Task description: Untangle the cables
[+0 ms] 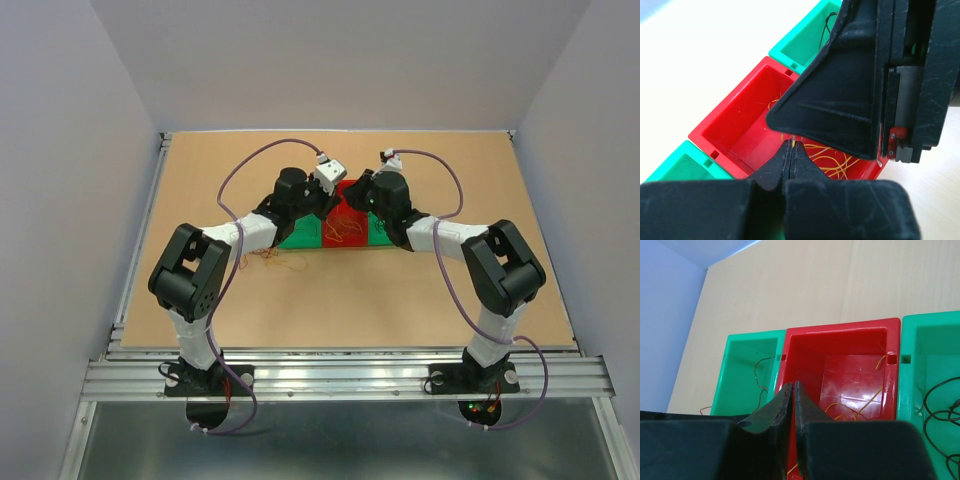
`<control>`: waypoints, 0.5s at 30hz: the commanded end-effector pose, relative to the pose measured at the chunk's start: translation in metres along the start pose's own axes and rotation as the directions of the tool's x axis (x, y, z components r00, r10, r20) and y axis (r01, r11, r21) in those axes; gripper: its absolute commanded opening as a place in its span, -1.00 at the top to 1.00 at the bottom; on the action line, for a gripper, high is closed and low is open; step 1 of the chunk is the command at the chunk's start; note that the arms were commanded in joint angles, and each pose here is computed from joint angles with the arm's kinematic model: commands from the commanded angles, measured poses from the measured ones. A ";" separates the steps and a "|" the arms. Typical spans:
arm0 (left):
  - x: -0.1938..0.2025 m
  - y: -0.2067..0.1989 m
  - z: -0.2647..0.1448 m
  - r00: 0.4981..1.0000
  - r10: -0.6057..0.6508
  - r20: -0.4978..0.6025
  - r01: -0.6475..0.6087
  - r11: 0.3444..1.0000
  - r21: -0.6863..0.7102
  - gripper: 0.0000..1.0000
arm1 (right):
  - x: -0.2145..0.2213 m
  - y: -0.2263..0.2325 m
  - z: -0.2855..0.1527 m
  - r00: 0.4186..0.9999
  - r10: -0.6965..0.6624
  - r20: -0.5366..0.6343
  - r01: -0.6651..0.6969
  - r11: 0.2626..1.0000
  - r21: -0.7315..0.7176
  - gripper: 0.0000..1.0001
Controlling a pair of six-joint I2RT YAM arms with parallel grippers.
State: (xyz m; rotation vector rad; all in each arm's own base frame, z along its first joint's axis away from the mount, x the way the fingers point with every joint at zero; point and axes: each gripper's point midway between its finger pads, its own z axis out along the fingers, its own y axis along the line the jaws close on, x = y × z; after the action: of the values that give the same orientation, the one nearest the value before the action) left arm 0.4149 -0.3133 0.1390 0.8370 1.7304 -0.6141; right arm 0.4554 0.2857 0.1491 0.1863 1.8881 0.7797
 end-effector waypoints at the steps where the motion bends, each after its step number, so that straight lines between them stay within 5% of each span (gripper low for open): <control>1: -0.046 0.002 -0.010 0.991 0.052 0.126 -0.050 0.998 -0.026 1.00 | -0.015 0.017 0.006 0.999 0.011 0.038 -0.009 0.999 -0.052 0.91; 10: -0.052 0.003 -0.019 0.986 0.079 0.149 -0.072 0.996 -0.048 0.85 | -0.009 0.008 0.010 0.999 0.013 0.034 -0.012 1.000 -0.027 0.99; 11: -0.052 0.003 -0.019 0.986 0.079 0.149 -0.072 0.996 -0.048 0.85 | -0.010 0.007 0.010 0.999 0.016 0.041 -0.015 1.000 -0.019 0.92; 12: -0.048 0.004 -0.017 0.987 0.077 0.142 -0.071 0.996 -0.046 0.85 | -0.009 0.004 0.009 0.999 0.013 0.042 -0.012 1.000 -0.010 0.48; 15: -0.045 0.004 -0.013 0.988 0.077 0.134 -0.072 0.996 -0.044 0.85 | -0.011 -0.002 0.001 0.998 -0.013 0.060 0.013 1.000 0.010 0.09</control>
State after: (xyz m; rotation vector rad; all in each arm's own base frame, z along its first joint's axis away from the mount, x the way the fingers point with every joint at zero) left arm 0.4154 -0.3089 0.1577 0.8160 1.6698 -0.5866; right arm 0.4566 0.2850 0.1311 0.1984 1.9218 0.7601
